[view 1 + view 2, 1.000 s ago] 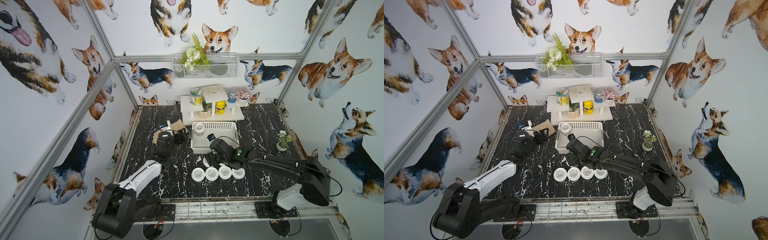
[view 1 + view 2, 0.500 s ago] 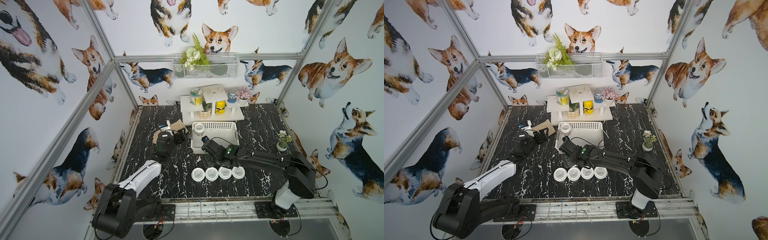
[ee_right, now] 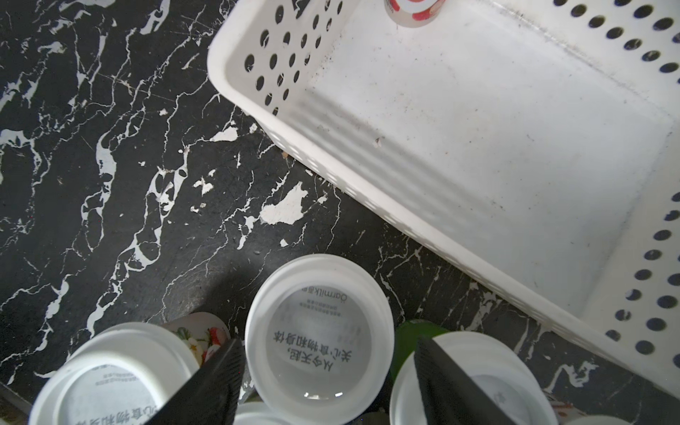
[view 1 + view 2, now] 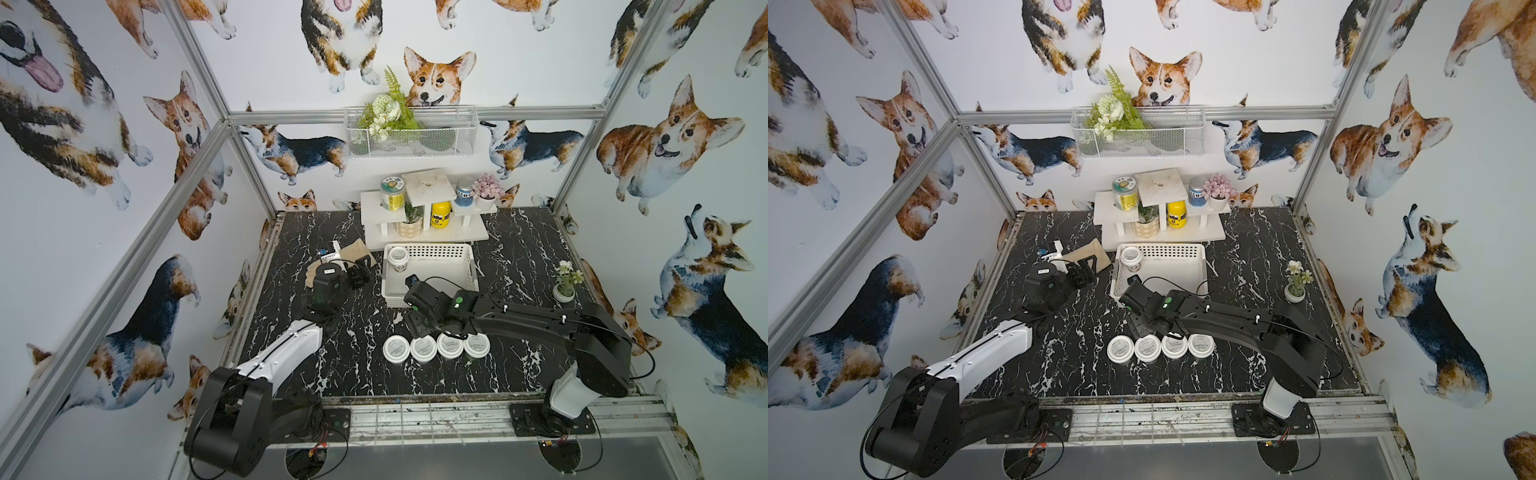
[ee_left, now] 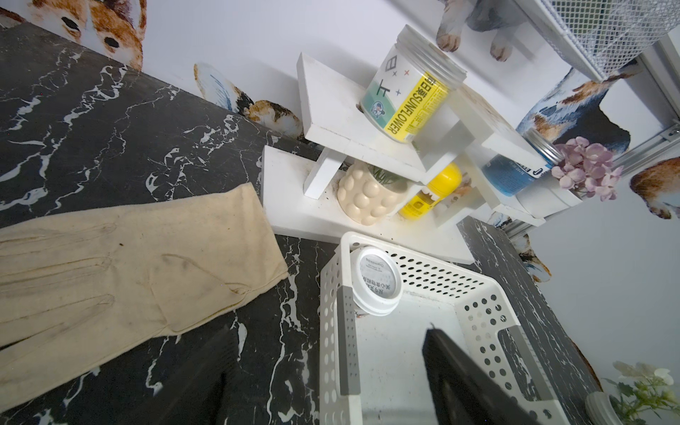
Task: Put the yogurt in the basket
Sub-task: Pick up the yogurt from the center of the board.
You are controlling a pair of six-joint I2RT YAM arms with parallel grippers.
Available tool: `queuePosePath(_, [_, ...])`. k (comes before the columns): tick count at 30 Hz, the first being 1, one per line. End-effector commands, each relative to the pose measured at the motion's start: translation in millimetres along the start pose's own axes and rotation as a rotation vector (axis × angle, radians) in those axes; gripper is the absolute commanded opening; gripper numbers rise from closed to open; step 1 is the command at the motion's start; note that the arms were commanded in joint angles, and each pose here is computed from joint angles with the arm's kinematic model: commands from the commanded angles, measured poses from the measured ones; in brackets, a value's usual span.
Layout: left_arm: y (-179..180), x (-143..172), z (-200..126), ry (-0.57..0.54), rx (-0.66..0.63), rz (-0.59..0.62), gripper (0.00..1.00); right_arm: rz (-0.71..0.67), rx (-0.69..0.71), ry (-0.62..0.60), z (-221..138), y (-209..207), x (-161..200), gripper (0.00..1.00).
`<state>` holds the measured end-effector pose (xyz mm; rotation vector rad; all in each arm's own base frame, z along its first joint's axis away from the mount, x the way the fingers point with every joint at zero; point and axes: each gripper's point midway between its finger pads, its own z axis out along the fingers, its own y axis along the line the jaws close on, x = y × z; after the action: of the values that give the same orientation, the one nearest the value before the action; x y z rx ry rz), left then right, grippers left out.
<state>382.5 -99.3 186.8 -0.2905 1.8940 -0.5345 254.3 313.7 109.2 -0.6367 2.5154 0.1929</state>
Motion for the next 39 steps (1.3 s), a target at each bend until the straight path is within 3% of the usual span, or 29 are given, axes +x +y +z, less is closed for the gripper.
queuePosePath(1, [-2, -4, 0, -0.019, 0.012, -0.001, 0.84, 0.000, 0.000, 0.030, 2, 0, 7, 0.78])
queuePosePath(19, [-2, -5, 0, -0.020, 0.012, -0.003, 0.84, -0.004, 0.027, 0.076, 10, -1, 13, 0.75])
queuePosePath(25, [-2, -4, 0, -0.020, 0.011, -0.003, 0.84, -0.004, 0.032, 0.081, 11, -1, 13, 0.70])
queuePosePath(39, [-1, -4, 0, -0.019, 0.011, -0.006, 0.84, 0.003, 0.030, 0.058, -6, -3, 3, 0.68])
